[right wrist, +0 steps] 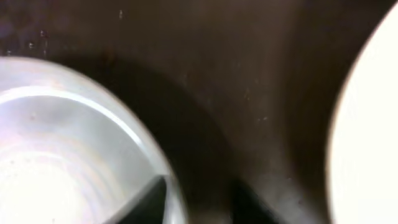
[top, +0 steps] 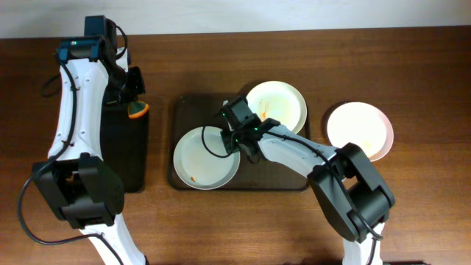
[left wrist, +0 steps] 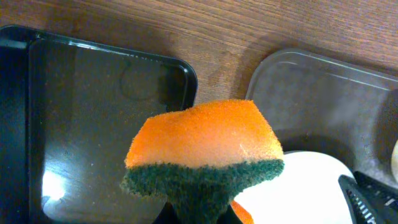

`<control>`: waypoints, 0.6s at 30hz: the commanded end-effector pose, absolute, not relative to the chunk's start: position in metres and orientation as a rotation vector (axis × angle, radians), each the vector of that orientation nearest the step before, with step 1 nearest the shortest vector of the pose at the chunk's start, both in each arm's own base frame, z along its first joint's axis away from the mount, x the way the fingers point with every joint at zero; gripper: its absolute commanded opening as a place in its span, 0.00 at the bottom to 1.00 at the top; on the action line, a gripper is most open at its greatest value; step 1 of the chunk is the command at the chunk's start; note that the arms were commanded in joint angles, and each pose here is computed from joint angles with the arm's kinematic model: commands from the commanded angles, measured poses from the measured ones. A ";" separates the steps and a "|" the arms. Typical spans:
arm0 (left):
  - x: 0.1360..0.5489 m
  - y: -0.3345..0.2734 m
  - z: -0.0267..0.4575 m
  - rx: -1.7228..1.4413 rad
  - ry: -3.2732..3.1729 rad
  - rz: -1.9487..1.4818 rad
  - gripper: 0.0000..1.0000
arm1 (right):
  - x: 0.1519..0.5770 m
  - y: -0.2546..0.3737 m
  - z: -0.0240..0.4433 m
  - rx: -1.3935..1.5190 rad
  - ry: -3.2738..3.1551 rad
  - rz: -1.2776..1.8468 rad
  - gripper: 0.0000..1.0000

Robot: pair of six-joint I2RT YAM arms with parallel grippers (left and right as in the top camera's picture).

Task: Clean dirty plates on tray and stack at the side
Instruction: 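Lift the second plate with the right gripper toward the right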

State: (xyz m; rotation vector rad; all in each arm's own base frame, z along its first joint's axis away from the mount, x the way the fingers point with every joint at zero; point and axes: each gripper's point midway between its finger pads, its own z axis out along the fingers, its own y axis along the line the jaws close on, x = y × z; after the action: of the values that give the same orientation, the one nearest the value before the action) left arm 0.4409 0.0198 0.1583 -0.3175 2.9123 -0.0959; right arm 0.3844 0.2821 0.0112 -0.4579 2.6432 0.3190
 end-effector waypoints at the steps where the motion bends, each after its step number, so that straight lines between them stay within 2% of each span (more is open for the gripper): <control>1: 0.444 0.018 0.165 -0.287 2.893 -0.108 0.00 | 0.369 0.289 0.003 -0.369 2.739 0.433 0.04; 3: 0.444 0.016 0.165 -0.284 2.894 -0.119 0.00 | 0.362 0.293 0.002 -0.329 2.772 0.485 0.04; 6: 0.440 -0.002 0.157 -0.231 2.922 -0.129 0.00 | 0.368 0.263 -0.005 0.150 2.848 0.404 0.04; 8: 0.420 -0.031 0.128 -0.139 3.026 -0.130 0.00 | 0.366 0.246 -0.009 0.293 2.877 0.353 0.04; 13: 0.358 -0.096 0.030 0.134 3.199 -0.105 0.00 | 0.365 0.244 -0.010 0.304 2.880 0.344 0.04; 18: 0.345 -0.112 -0.002 0.219 3.186 -0.186 0.00 | 0.365 0.244 -0.010 0.304 2.880 0.344 0.04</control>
State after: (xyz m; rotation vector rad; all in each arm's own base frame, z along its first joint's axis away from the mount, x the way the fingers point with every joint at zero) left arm 0.3487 -0.1058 0.0055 0.1595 3.1958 -0.1080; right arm 0.3681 0.2621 0.0054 0.2604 2.8609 0.4517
